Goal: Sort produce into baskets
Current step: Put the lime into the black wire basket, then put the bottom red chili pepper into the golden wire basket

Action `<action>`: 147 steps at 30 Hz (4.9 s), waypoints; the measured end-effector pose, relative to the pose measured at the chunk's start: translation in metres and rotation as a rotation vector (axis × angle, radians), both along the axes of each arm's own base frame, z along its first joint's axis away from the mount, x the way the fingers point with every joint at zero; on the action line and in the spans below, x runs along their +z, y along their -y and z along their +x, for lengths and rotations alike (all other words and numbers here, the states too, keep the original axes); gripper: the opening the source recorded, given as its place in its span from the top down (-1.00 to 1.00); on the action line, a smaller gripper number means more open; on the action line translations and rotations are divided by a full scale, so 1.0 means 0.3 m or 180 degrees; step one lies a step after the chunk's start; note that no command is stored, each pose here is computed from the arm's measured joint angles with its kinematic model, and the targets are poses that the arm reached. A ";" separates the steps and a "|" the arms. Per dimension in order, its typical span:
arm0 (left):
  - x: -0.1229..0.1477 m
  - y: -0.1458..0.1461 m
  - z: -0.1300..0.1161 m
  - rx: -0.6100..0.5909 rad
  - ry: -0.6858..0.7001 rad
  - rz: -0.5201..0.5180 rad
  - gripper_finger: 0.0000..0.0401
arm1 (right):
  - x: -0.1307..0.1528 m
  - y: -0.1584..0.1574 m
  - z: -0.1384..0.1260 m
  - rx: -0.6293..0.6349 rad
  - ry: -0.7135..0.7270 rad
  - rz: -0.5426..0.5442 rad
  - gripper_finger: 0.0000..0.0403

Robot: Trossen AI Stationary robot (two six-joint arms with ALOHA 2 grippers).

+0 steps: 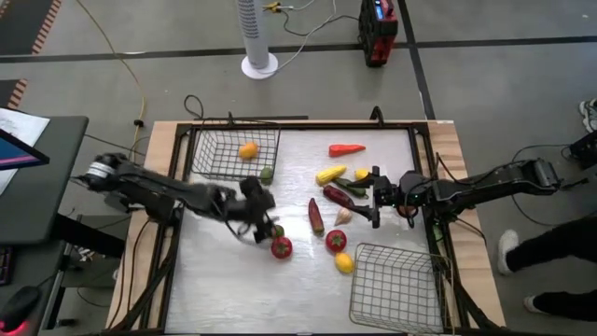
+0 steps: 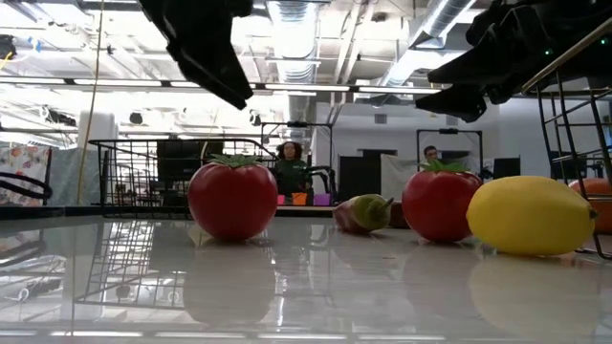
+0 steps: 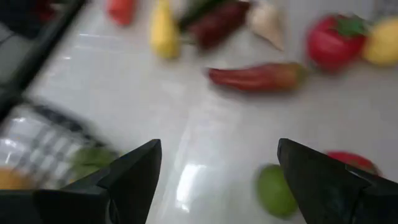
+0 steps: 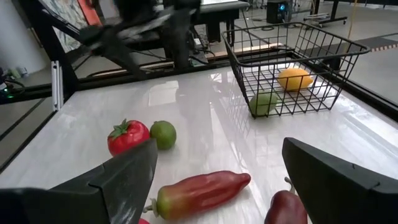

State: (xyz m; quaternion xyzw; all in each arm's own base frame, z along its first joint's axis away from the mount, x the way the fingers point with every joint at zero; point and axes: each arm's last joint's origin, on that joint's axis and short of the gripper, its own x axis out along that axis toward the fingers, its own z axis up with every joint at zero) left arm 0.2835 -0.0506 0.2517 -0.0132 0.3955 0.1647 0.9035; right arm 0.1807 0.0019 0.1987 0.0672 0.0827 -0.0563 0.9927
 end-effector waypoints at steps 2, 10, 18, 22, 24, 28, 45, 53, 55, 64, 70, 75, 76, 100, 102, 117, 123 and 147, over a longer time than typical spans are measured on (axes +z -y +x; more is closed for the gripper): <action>-0.024 0.056 0.038 -0.0100 -0.0074 -0.0028 -0.56 | 0.000 0.000 0.000 0.0000 0.0004 0.0001 -0.85; -0.139 0.147 0.145 -0.0025 -0.0339 -0.0233 -0.74 | 0.000 0.000 0.000 -0.0004 0.0006 0.0024 -0.85; -0.257 0.181 0.193 -0.0228 -0.0598 -0.0586 -0.96 | -0.002 0.000 0.000 -0.0002 -0.0017 0.0008 -0.85; -0.267 0.190 0.195 -0.0232 -0.0585 -0.0530 -0.98 | -0.002 0.000 0.000 -0.0001 -0.0017 0.0005 -0.85; -0.262 0.186 0.194 -0.0167 -0.0548 -0.0423 -0.97 | -0.002 0.000 0.000 0.0000 -0.0020 0.0001 -0.85; -0.248 0.172 0.175 0.0015 -0.0589 -0.0238 -0.94 | -0.003 0.000 0.000 0.0000 -0.0027 -0.0001 -0.85; -0.336 0.114 0.143 0.0249 -0.0938 -0.0354 -0.78 | -0.001 -0.001 0.000 0.0002 -0.0010 0.0021 -0.85; -0.336 0.103 0.145 0.0209 -0.0970 -0.0313 -0.16 | -0.001 -0.001 0.000 0.0001 -0.0010 0.0022 -0.85; -0.336 0.105 0.144 0.0181 -0.0978 -0.0325 0.00 | -0.001 -0.001 0.000 0.0001 -0.0011 0.0022 -0.85; -0.175 0.084 0.095 0.0223 -0.0671 -0.0206 0.09 | -0.001 -0.001 0.000 0.0003 -0.0011 0.0009 -0.85; 0.069 0.008 -0.036 0.0839 0.0090 0.0597 -0.01 | 0.002 -0.001 0.000 0.0003 0.0023 0.0009 -0.85; 0.173 -0.118 -0.157 0.1622 0.0250 0.1275 -0.03 | 0.005 -0.001 0.001 0.0004 0.0050 0.0006 -0.85; 0.182 -0.149 -0.171 0.1743 0.0227 0.1296 -0.03 | 0.006 -0.001 0.001 0.0004 0.0056 0.0004 -0.85; 0.193 -0.205 -0.160 0.0914 -0.0229 0.0102 -0.57 | -0.004 -0.001 -0.001 0.0006 -0.0040 -0.0001 -0.85; 0.191 -0.144 -0.139 0.0711 -0.0055 0.0105 -0.54 | -0.004 -0.001 -0.001 0.0001 -0.0040 0.0018 -0.85; -0.036 0.008 0.312 -0.0632 -0.0708 0.0242 -0.30 | 0.030 0.004 0.052 -0.0167 -0.0603 -0.0030 -0.85; -0.090 0.012 0.436 -0.1111 -0.1077 0.0497 -0.30 | 0.076 0.005 0.001 -0.0178 -0.0722 -0.0005 -0.85; -0.208 -0.161 0.553 -0.2448 -0.1062 0.0228 -0.30 | 0.011 0.007 -0.089 -0.0304 -0.0525 0.0480 -0.85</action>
